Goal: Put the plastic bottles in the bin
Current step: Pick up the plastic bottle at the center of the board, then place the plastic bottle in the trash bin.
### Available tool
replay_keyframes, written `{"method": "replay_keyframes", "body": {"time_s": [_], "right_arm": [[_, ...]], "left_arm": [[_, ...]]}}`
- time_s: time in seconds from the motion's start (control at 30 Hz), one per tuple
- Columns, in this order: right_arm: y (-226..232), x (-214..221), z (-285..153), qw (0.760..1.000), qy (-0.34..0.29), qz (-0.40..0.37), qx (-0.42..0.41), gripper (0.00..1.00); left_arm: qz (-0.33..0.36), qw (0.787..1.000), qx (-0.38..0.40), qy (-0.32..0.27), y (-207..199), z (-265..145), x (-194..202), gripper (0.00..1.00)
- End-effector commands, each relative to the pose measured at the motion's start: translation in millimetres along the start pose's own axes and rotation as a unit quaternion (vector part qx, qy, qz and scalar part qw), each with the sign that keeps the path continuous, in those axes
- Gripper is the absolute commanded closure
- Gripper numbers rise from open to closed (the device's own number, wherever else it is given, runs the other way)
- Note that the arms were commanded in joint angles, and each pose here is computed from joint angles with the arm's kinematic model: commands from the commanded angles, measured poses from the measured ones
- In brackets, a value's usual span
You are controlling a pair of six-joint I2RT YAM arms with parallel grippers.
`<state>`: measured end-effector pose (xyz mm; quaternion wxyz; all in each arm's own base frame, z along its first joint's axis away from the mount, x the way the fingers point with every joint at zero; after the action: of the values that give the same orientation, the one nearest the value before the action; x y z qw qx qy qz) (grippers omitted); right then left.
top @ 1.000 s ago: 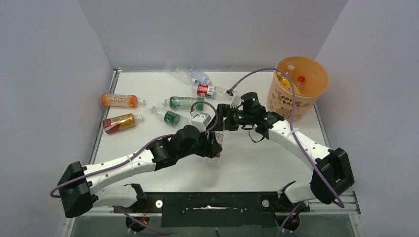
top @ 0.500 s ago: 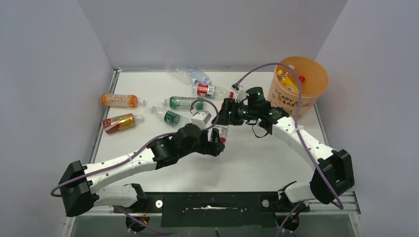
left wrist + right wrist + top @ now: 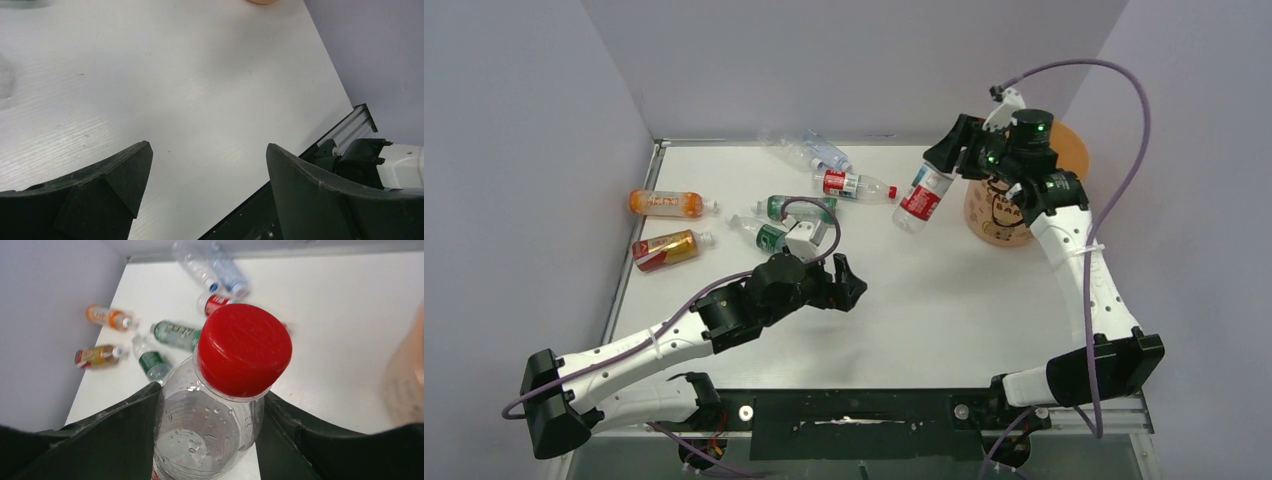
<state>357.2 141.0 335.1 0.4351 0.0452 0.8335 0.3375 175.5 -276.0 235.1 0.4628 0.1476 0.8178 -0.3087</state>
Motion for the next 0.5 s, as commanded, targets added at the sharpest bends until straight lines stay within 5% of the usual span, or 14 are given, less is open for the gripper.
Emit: {"method": "replay_keyframes", "body": {"time_s": [0.0, 0.47], "right_arm": [[-19, -67, -32, 0.992, -0.102, -0.032, 0.063, 0.48], [-95, -182, -110, 0.924, -0.293, -0.026, 0.243, 0.48]], "left_arm": [[-0.002, 1.0, -0.019, -0.007, 9, -1, 0, 0.15], [-0.005, 0.999, -0.031, -0.002, 22, -11, 11, 0.14]]}}
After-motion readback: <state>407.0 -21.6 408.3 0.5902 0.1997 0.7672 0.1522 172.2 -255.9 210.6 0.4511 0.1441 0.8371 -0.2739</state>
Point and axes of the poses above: each gripper's point midway between its finger pads, its own z axis out along the fingers, its own y axis along the line the jaws close on, x = y × z, the point moved 3 cm from there along -z, back along the fingers, and after that the axes turned 9 degrees about z, right-handed, at the moved point
